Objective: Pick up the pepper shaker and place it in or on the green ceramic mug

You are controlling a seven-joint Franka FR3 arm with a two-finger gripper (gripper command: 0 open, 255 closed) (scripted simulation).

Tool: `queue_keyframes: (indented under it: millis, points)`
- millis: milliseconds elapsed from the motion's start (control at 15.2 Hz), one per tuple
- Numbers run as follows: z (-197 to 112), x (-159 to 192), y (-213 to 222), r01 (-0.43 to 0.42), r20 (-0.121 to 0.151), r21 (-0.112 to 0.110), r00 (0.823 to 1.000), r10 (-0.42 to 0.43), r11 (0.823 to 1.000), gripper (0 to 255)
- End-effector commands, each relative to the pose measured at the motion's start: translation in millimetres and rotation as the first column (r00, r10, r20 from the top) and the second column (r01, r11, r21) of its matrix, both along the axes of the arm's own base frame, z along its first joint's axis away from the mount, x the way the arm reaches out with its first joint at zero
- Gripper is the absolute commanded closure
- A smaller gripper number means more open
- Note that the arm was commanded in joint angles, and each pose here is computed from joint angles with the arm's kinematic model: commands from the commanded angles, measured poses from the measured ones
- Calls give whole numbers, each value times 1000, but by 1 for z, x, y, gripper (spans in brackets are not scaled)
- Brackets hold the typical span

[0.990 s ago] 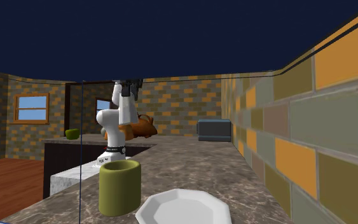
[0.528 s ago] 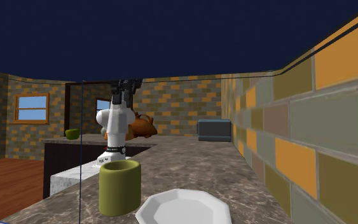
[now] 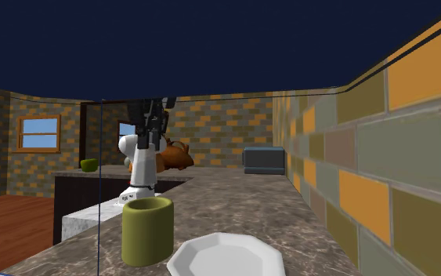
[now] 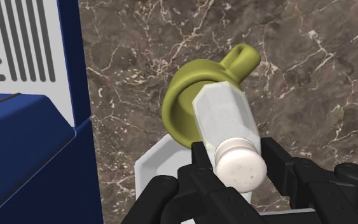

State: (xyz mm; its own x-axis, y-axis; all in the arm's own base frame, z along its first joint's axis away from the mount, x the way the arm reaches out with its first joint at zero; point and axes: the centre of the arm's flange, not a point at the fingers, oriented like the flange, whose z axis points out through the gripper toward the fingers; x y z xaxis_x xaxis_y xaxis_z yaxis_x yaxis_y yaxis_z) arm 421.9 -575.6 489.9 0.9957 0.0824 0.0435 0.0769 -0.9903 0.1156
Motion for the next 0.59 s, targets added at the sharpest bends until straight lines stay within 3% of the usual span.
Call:
queue_keyframes:
  millis: [0,264,528]
  points:
    - [-12,1,0,0,0,-1,1000,0,1000,255]
    - [-33,1,0,0,0,-1,1000,0,1000,255]
    - [-33,1,0,0,0,-1,1000,0,1000,255]
